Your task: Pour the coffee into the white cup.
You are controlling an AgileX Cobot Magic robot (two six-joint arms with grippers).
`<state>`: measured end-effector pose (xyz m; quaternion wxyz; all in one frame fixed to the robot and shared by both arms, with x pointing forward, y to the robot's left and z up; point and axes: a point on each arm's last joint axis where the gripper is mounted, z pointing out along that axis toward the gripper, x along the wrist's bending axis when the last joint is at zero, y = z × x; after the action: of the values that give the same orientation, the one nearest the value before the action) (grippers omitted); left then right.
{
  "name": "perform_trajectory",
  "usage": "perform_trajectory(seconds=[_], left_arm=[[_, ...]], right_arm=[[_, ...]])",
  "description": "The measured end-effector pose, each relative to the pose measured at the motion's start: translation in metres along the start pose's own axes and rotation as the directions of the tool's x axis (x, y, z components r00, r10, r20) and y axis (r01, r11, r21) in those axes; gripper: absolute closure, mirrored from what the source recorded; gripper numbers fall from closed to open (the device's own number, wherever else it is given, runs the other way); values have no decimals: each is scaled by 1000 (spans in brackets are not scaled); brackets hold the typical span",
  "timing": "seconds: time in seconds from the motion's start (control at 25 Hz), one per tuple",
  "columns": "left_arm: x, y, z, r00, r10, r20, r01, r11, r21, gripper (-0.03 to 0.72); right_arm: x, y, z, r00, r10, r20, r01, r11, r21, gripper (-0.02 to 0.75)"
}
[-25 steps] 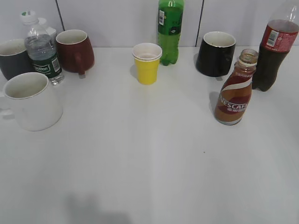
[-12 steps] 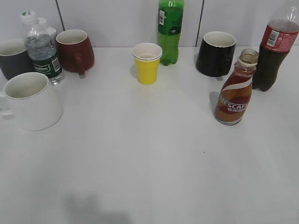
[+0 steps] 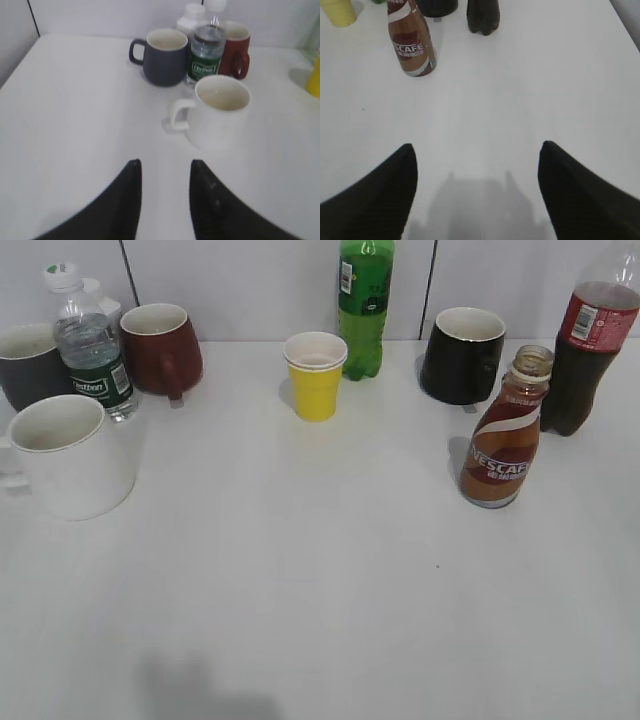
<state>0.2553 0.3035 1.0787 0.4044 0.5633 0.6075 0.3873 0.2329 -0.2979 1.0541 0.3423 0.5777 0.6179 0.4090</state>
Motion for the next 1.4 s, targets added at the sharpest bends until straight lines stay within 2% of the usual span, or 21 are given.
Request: perform_trajectory(seconds=[0.24, 0.44, 0.56, 0.76, 0.96, 1.4], left_arm=[[1, 27, 30, 998, 55, -36, -57, 996, -67, 432], [-2, 37, 65, 996, 84, -28, -87, 990, -114, 432], [-4, 26, 85, 995, 95, -7, -94, 978, -184, 432], [-5, -6, 111, 995, 94, 26, -85, 970, -227, 432], [-5, -19, 127, 999, 24, 41, -16, 982, -187, 432], [-9, -30, 159, 998, 25, 60, -20, 997, -79, 432]], right_arm=[[0, 0, 0, 1000, 0, 0, 0, 1000, 0, 150], [0, 0, 0, 1000, 0, 0, 0, 1000, 0, 150], [0, 0, 0, 1000, 0, 0, 0, 1000, 0, 150], [0, 0, 0, 1000, 0, 0, 0, 1000, 0, 150], [0, 0, 0, 1000, 0, 0, 0, 1000, -1, 150], [0, 0, 0, 1000, 0, 0, 0, 1000, 0, 150]])
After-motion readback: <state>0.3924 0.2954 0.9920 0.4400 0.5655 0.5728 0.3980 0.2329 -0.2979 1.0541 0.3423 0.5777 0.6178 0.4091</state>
